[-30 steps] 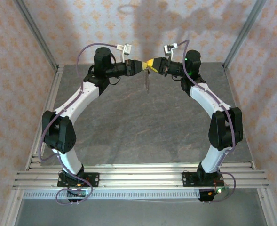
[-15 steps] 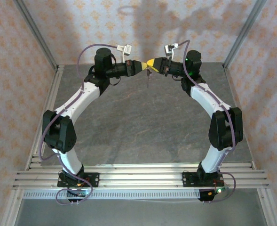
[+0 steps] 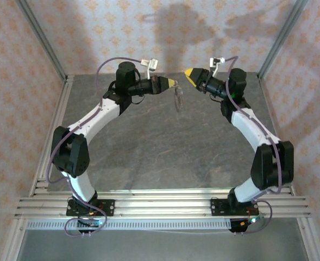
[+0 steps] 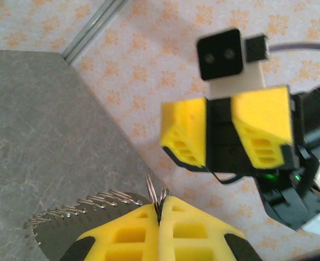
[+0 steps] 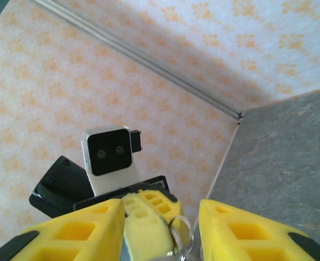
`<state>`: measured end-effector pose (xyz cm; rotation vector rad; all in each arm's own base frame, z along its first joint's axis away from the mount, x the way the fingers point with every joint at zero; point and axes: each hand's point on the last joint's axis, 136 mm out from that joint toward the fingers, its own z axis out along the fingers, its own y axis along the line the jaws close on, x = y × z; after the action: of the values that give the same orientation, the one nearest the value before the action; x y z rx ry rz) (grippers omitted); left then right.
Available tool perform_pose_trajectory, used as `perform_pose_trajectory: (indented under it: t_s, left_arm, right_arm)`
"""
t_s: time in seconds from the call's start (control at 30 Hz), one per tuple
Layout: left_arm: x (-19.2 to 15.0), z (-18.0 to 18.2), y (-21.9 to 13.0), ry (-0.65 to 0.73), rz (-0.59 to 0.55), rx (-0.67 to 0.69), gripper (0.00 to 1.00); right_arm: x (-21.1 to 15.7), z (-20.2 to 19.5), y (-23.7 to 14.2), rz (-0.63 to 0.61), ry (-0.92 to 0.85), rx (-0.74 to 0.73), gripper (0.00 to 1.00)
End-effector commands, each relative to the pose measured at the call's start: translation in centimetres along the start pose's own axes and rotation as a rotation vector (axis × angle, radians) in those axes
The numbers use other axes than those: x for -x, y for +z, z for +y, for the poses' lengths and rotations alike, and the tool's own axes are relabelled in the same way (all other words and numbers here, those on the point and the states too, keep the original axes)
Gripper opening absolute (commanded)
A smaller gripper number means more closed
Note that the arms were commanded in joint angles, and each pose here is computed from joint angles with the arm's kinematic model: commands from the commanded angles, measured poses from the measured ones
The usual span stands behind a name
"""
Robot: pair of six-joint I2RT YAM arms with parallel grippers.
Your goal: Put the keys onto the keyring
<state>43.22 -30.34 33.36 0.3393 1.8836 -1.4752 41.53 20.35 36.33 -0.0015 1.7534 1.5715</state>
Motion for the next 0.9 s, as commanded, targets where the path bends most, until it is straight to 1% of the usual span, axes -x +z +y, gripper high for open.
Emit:
perform_pose_trajectory:
  t_s: [0.0, 0.13, 0.37, 0.67, 0.87]
  left_arm:
    - [2.5, -3.7, -1.7, 0.076, -0.106, -0.051, 0.00]
    - [2.5, -4.4, -1.8, 0.076, -0.117, -0.059, 0.00]
    - [2.2, -4.8, -1.6, 0.086, -0.111, -0.057, 0.00]
    - [1.9, -4.8, -2.1, 0.087, -0.148, -0.049, 0.00]
    - [2.0, -5.4, -2.4, 0.091, -0.161, -0.065, 0.00]
  right_arm:
    - [-0.1, -0.6, -1.6, -0.099, -0.063, -0.069, 0.42]
    - [-1.9, -1.5, -2.6, -0.112, -0.068, -0.108, 0.44]
    - [-4.8, -2.7, -2.1, -0.043, -0.123, -0.186, 0.45]
    - [-6.8, -3.5, -1.9, 0.043, -0.214, -0.259, 0.46]
    - [-7.4, -3.7, -2.8, 0.029, -0.247, -0.296, 0.46]
